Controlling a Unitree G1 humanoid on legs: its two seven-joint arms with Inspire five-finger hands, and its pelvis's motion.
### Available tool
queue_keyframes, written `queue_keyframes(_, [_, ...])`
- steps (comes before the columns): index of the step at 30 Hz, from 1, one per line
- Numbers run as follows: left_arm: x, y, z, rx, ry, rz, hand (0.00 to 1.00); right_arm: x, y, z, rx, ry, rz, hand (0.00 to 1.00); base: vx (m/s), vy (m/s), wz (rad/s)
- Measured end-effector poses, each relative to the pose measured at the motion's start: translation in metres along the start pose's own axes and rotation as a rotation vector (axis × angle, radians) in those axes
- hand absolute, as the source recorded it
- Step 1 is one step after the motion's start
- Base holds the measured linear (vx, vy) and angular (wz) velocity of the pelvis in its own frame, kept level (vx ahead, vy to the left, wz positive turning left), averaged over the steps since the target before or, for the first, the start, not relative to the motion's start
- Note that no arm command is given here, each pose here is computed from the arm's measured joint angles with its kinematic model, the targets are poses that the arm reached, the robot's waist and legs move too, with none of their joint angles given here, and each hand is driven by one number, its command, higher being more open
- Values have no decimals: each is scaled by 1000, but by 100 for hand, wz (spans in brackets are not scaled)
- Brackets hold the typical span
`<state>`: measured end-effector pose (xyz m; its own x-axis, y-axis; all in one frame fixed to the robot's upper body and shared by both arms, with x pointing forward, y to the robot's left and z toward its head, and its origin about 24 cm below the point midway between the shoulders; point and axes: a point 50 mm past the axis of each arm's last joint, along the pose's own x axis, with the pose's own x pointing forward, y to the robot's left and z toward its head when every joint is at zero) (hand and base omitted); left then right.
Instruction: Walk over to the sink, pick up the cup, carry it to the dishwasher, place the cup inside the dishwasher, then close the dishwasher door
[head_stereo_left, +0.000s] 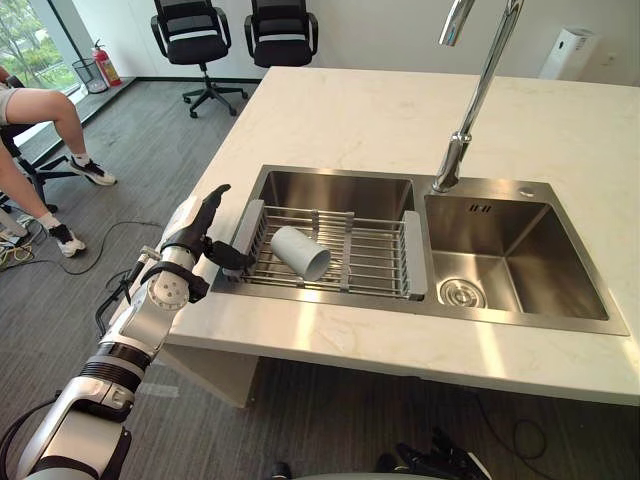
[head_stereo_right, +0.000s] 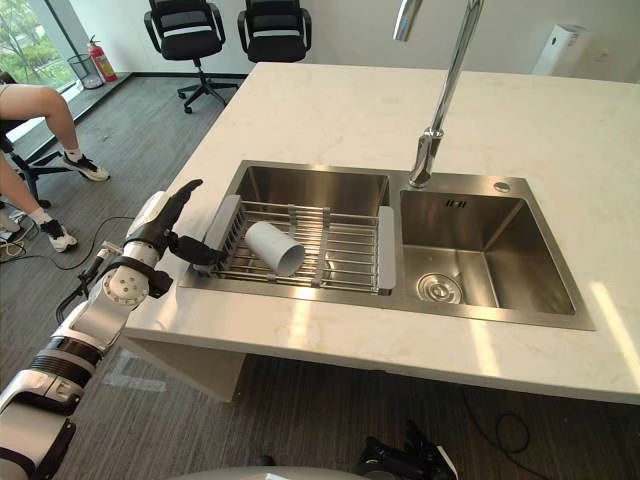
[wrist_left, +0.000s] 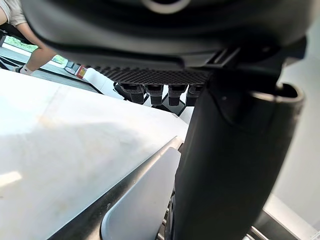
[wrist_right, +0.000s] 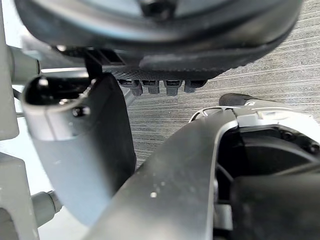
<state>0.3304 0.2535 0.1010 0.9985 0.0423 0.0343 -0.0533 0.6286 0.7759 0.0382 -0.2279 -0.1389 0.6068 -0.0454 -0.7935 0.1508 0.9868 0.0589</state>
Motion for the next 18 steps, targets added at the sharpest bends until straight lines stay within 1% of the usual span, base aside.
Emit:
queue_keyframes(2, [0,1,0,1,-4,17,100,-1,0,0,-2,-5,-2,100,0,0,0])
queue_keyframes(10, [-1,0,9,105,-98,50,100,-2,-3,2,-4,-24,-7,100,16,5,-3])
queue_keyframes(14, [-3,-10,23,176,-178,35,100,-2,-4,3,-9,-40,-8,100,22,5,-2])
queue_keyframes(18, [-6,-19,34,188,-238,10,100,-3,-6,5,-13,-57,-9,100,4,0,-2])
